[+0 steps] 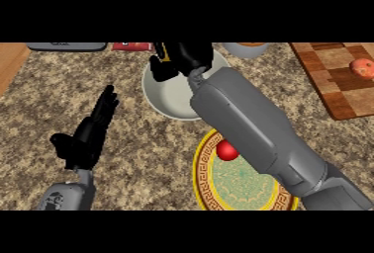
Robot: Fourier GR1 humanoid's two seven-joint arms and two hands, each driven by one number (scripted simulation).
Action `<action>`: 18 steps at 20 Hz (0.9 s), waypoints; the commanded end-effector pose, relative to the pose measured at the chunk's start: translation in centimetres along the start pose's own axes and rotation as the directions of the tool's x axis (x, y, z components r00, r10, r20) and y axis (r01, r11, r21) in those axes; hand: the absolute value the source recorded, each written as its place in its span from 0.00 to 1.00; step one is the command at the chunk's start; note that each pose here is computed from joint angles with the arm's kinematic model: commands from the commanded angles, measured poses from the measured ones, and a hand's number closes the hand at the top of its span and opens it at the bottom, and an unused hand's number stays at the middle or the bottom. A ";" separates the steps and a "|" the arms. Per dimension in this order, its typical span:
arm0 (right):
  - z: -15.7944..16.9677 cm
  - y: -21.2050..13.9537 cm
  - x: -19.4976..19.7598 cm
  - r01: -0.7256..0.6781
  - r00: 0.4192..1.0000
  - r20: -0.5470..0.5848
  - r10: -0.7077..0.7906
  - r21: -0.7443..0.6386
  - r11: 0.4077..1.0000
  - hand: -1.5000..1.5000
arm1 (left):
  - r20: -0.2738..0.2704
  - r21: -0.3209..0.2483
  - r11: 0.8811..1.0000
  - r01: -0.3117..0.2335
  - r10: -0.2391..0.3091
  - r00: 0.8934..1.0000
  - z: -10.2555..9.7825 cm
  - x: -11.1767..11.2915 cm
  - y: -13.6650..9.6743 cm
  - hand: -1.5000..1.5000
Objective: Pick the lemon from the plate and place it in the bowl
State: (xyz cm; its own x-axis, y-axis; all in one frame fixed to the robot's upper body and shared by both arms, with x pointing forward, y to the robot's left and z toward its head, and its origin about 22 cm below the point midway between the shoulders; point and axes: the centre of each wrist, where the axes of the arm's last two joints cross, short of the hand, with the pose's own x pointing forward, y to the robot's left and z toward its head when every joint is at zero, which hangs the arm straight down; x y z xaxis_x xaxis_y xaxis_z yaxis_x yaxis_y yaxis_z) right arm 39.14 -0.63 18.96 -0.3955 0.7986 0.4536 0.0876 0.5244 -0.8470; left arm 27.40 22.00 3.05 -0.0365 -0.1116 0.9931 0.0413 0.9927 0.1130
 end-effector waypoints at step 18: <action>-0.9 1.7 -10.0 0.430 0.900 0.029 -0.435 0.106 0.897 0.00 | -0.014 -0.016 1.000 -0.016 0.016 1.000 0.0 0.4 0.7 0.50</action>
State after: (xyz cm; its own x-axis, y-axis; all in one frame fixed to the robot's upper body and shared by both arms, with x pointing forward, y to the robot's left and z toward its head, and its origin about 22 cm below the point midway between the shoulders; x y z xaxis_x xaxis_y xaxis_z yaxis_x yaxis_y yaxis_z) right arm 43.66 -6.88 12.19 -0.3782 0.5765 0.7243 -0.2239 0.7022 -0.6759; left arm 27.44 21.80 2.94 -0.0372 -0.1110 0.9931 0.0494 0.9924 0.1127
